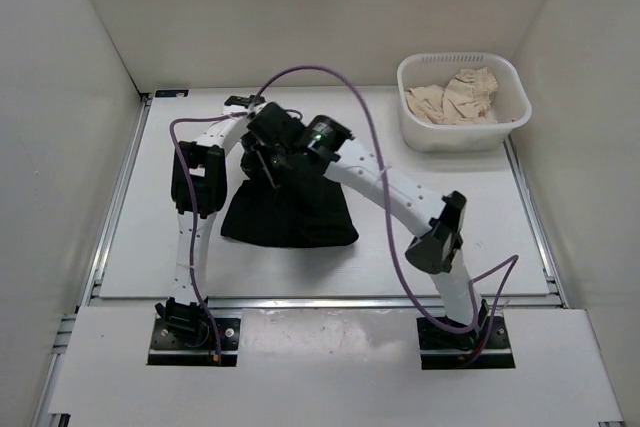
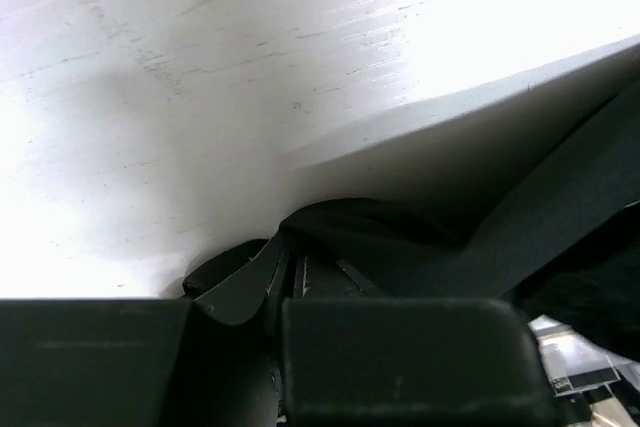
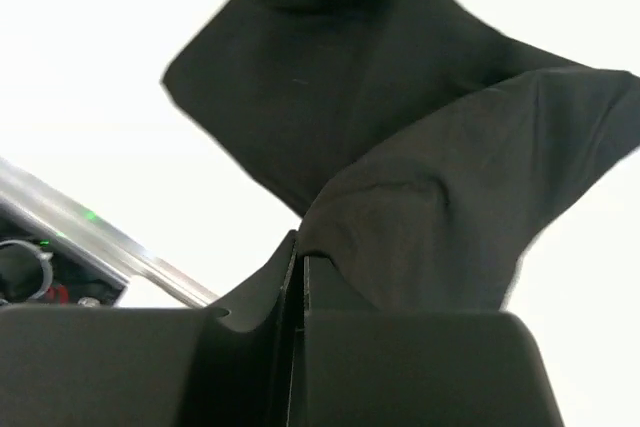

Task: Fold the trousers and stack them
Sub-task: Fold the trousers

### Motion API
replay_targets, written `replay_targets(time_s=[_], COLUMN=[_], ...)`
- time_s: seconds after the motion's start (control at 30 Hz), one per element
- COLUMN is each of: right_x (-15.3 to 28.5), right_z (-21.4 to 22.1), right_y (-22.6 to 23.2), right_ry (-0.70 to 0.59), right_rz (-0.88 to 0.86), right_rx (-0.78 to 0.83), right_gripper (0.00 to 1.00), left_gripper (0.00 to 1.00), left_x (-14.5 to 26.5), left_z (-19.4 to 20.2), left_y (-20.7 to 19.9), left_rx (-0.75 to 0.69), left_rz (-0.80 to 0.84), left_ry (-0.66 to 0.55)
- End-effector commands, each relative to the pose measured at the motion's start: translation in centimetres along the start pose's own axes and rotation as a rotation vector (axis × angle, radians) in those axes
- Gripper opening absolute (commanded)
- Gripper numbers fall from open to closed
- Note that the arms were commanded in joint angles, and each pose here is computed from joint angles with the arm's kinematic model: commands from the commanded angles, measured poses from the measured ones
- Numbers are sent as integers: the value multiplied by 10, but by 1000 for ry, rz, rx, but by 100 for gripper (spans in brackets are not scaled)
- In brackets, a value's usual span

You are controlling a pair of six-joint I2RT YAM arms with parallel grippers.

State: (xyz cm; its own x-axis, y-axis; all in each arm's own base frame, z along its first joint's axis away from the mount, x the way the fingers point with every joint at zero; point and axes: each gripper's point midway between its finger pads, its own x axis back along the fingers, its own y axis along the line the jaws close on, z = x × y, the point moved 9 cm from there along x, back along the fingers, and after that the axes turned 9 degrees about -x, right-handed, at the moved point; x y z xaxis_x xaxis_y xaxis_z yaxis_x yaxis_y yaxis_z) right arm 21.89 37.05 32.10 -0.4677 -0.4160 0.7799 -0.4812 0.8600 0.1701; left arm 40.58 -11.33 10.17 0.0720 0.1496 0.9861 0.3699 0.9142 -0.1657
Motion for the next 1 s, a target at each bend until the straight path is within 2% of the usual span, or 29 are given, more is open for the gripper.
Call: replay_targets(time_s=[0.0, 0.2, 0.33, 0.57, 0.73, 0.83, 0.87, 0.97], right_x=[-41, -102, -133, -164, -160, -135, -119, -105], right_z=[2, -6, -10, 12, 30, 35, 28, 18], right_y=[27, 47, 42, 64, 88, 107, 115, 123], right_ry=[18, -61, -67, 10, 40, -14, -76, -123], right_rz=[-116, -128, -139, -287, -429, -522, -558, -588], right_rx=[15, -74, -154, -74, 105, 263, 290, 292], right_gripper=[0, 0, 0, 0, 3, 0, 0, 0], left_gripper=[14, 14, 14, 14, 14, 14, 14, 14], left_x=[-10, -18, -17, -24, -24, -22, -24, -27], left_z=[1, 8, 8, 17, 21, 22, 24, 24], left_y=[3, 3, 9, 26, 33, 40, 40, 40], left_rx=[-13, -9, 1, 49, 67, 89, 90, 92], left_rz=[-51, -46, -64, -37, -36, -26, -24, -13], left_ry=[27, 57, 59, 74, 72, 67, 75, 83])
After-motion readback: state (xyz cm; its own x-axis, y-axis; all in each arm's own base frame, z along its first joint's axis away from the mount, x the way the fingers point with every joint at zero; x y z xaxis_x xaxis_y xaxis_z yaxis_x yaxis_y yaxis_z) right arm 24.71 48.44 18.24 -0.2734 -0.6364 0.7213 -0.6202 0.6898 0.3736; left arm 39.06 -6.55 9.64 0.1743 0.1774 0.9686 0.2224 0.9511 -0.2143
